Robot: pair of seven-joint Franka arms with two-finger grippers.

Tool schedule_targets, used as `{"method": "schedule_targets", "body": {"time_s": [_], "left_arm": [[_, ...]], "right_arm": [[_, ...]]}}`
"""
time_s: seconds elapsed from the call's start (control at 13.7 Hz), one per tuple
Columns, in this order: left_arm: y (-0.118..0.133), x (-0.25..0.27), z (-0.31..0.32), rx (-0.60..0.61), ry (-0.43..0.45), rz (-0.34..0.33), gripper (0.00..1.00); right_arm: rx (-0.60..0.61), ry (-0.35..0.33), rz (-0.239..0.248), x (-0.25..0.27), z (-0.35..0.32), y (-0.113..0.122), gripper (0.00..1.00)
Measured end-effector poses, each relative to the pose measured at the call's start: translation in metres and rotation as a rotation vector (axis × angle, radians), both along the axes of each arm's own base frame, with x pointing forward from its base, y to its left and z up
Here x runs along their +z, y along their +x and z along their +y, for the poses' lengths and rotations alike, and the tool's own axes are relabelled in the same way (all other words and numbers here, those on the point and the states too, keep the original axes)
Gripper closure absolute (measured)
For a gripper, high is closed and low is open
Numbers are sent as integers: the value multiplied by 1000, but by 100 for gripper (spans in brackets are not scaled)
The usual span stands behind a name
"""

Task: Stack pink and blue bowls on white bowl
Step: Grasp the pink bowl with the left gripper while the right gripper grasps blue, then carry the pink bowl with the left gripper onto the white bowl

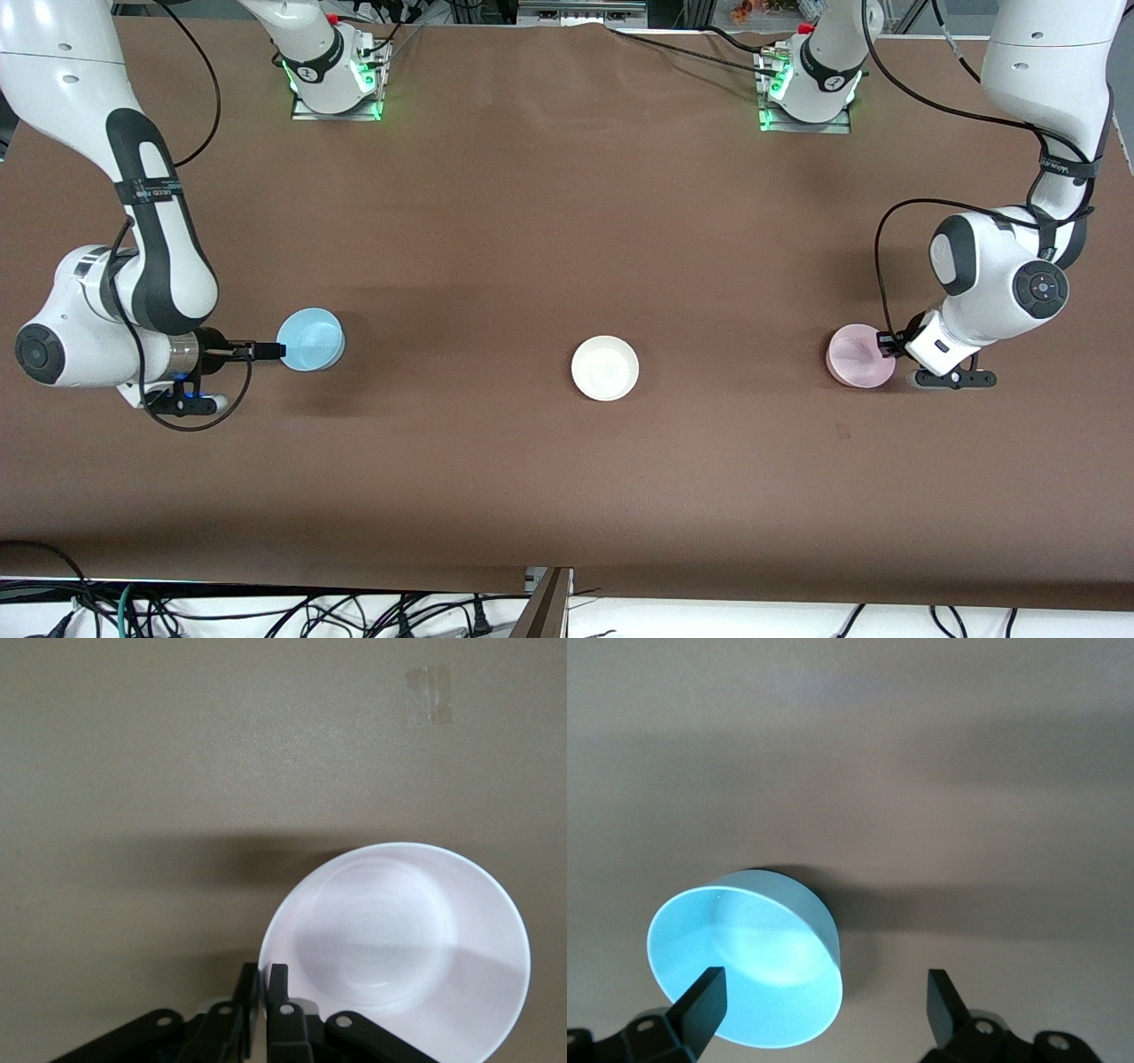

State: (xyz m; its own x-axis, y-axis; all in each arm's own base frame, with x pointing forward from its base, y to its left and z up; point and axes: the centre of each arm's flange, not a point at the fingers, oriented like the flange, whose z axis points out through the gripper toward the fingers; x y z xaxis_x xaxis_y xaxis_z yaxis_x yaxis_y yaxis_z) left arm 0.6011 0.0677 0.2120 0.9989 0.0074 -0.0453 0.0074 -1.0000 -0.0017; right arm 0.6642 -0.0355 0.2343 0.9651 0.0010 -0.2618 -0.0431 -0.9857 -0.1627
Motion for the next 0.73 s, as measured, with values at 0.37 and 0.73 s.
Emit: {"method": "schedule_targets", "body": {"time_s": [0.37, 0.73], "left_arm": [[11, 24, -11, -7, -4, -46, 98], [44, 101, -97, 144, -73, -100, 98]], "right_arm": [[7, 29, -8, -16, 1, -4, 1], [0, 33, -9, -29, 1, -11, 5]]}}
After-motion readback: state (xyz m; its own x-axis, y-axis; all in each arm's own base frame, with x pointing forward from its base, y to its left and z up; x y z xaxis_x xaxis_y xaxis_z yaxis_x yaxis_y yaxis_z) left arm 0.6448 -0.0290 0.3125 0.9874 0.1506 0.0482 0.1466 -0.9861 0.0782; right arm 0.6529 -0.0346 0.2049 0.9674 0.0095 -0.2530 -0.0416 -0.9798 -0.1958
